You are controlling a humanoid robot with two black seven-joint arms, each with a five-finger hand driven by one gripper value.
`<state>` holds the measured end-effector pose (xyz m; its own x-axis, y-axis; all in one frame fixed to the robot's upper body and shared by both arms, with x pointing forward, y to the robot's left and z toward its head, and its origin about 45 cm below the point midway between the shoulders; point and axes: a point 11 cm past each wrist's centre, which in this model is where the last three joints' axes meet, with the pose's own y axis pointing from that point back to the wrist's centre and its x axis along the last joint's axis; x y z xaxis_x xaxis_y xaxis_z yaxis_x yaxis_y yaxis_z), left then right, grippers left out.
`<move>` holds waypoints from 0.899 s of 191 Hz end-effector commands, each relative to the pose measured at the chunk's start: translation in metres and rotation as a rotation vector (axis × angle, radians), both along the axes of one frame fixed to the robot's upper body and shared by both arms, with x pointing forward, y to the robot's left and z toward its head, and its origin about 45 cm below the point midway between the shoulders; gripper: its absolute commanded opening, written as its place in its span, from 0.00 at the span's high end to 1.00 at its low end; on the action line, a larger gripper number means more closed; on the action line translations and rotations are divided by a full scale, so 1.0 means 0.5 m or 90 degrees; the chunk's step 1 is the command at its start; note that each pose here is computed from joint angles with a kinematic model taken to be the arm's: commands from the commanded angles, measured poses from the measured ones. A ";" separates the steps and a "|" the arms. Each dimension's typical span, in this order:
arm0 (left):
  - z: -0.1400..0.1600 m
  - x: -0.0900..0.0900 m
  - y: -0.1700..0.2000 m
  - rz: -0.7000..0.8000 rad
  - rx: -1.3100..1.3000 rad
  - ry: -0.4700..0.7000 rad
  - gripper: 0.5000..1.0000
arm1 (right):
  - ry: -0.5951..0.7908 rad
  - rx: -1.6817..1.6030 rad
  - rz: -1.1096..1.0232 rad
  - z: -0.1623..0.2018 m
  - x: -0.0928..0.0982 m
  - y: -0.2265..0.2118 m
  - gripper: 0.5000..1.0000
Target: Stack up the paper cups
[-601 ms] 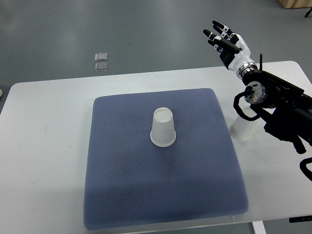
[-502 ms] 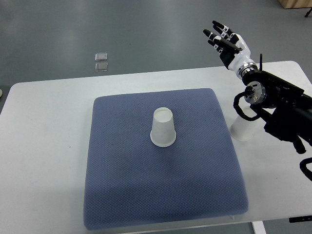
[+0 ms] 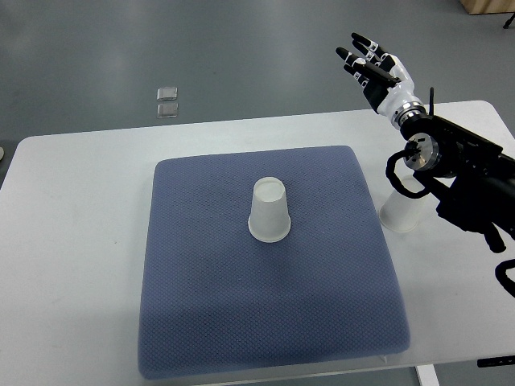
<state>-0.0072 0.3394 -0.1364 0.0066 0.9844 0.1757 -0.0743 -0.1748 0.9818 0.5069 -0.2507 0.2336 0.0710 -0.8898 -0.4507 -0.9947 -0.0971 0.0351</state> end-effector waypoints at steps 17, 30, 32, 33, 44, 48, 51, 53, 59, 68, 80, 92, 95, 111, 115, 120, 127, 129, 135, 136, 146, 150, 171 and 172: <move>0.000 0.000 0.001 0.001 0.000 0.000 0.00 | -0.002 -0.001 0.000 0.003 0.001 0.000 0.17; 0.000 0.000 0.001 0.001 0.000 0.000 0.00 | -0.002 -0.003 -0.001 0.004 0.002 0.000 0.17; 0.000 0.000 0.001 0.001 0.000 0.000 0.00 | -0.002 -0.002 0.000 0.004 0.002 0.001 0.17; 0.000 0.000 0.001 0.001 0.000 0.000 0.00 | -0.001 -0.003 -0.002 0.004 0.002 0.000 0.17; 0.000 0.000 0.001 0.001 0.000 0.000 0.00 | 0.000 -0.005 -0.006 0.003 0.002 -0.002 0.17; 0.000 0.000 0.001 0.001 0.000 0.000 0.00 | 0.000 -0.005 -0.006 0.003 0.002 -0.002 0.17; 0.000 0.000 0.001 0.001 0.000 0.000 0.00 | 0.001 -0.007 -0.006 0.003 0.002 -0.002 0.17; 0.000 0.000 0.001 0.001 0.000 0.000 0.00 | 0.001 -0.007 -0.006 0.003 0.002 -0.002 0.17; 0.000 0.000 -0.001 0.001 -0.001 0.000 0.00 | 0.001 -0.007 -0.008 0.002 0.002 -0.004 0.17; 0.000 0.000 0.001 0.001 0.000 0.000 0.00 | 0.001 -0.008 -0.010 0.002 0.002 -0.006 0.17; 0.000 0.000 0.001 0.001 0.000 0.000 0.00 | 0.002 -0.008 -0.010 0.001 0.002 -0.005 0.17; 0.000 0.000 0.001 0.001 0.000 0.000 0.00 | 0.002 -0.007 -0.010 0.001 0.002 -0.005 0.17; 0.000 0.000 0.001 0.001 0.000 0.000 0.00 | 0.001 -0.008 -0.011 0.003 0.003 -0.008 0.17; 0.000 0.000 0.001 0.001 0.000 0.000 0.00 | -0.001 -0.008 -0.006 0.005 0.001 -0.009 0.17; 0.000 0.000 0.001 0.001 0.000 0.000 0.00 | -0.001 -0.009 -0.007 0.005 0.001 -0.011 0.17; 0.000 0.000 0.001 0.001 0.000 0.000 0.00 | -0.001 -0.013 -0.005 0.004 0.001 -0.010 0.17; 0.000 0.000 0.001 0.001 0.000 0.000 0.00 | -0.002 -0.015 -0.004 0.004 0.000 -0.011 0.17; 0.000 0.000 0.001 0.001 0.000 0.000 0.00 | -0.003 -0.017 -0.001 0.006 0.001 -0.010 0.17; 0.000 0.000 0.001 0.001 0.000 0.000 0.00 | -0.004 -0.020 0.000 0.006 0.001 -0.010 0.17; 0.000 0.000 0.001 0.001 0.000 0.000 0.00 | -0.005 -0.020 0.000 0.008 0.001 -0.010 0.17; 0.000 0.000 0.001 0.001 0.000 0.000 0.00 | -0.008 -0.025 -0.001 0.015 0.004 -0.021 0.17; 0.000 0.000 0.001 0.001 0.000 0.000 0.00 | -0.011 -0.027 -0.004 0.019 0.005 -0.028 0.17; 0.000 0.000 -0.001 0.001 -0.001 0.000 0.00 | -0.025 -0.051 -0.009 0.046 0.011 -0.065 0.17; 0.000 0.000 -0.001 0.001 -0.001 0.000 0.00 | -0.025 -0.051 -0.009 0.046 0.011 -0.065 0.17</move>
